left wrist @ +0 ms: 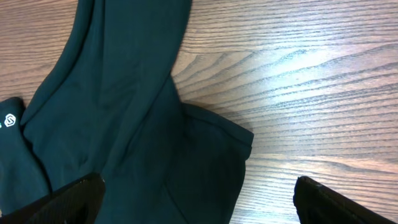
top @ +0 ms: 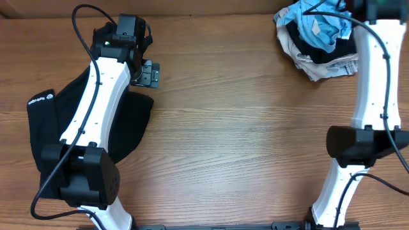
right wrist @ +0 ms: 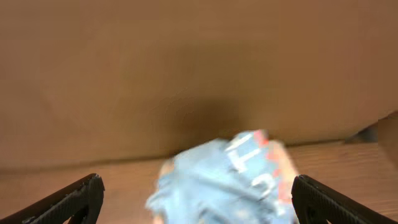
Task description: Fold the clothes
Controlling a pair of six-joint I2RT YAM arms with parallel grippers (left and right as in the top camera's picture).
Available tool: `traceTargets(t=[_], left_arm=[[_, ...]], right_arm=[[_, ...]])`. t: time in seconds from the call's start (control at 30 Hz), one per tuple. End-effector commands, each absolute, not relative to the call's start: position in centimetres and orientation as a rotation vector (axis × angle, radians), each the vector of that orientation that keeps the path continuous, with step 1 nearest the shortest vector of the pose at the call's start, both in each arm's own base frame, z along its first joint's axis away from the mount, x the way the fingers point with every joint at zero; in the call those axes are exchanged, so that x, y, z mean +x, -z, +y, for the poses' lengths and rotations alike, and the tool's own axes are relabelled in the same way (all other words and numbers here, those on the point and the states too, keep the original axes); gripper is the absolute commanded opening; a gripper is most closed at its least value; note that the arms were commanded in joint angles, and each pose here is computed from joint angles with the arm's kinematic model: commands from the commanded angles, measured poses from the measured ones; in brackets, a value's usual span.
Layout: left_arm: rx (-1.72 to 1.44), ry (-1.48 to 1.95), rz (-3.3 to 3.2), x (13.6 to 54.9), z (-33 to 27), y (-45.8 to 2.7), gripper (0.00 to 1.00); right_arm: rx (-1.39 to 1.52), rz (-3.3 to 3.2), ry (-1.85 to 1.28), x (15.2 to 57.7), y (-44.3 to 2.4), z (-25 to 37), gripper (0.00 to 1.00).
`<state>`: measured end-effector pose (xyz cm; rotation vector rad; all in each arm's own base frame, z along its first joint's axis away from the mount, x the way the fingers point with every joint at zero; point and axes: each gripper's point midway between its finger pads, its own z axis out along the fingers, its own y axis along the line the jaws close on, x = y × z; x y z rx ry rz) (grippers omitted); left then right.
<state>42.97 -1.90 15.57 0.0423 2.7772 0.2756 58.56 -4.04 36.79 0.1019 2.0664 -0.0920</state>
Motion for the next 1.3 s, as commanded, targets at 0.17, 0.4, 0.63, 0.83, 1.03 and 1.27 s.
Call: traceTargets(t=[0.17,0.4,0.63,0.83,1.03,1.27], left_arm=[[0.059,-0.283,2.769,43.5,-1.7,-15.7,1.0],[0.059,-0.283,2.769,43.5,-1.7,-15.7,1.0],[0.059,-0.283,2.769,43.5,-1.7,-15.7,1.0],[0.059,-0.283,2.769,43.5,-1.7,-15.7,1.0],[0.059,-0.283,2.769,43.5,-1.7,-15.7,1.0],[0.059,-0.283,2.769,43.5,-1.7,-15.7,1.0]], right_arm=[[0.285,2.221,0.048,64.0,-23.2,-9.0,1.0],[0.305,2.552,-0.044,63.0,-7.4,-8.1,1.0],[0.36,2.642,-0.139,61.9,-3.7,-7.0,1.0],[0.361,2.474,-0.142,61.9,-15.5,-7.0,1.0],[0.314,2.218,-0.098,55.5,-34.4,-6.6,1.0],[0.241,1.852,-0.095,42.1,-52.9,-4.6,1.0]])
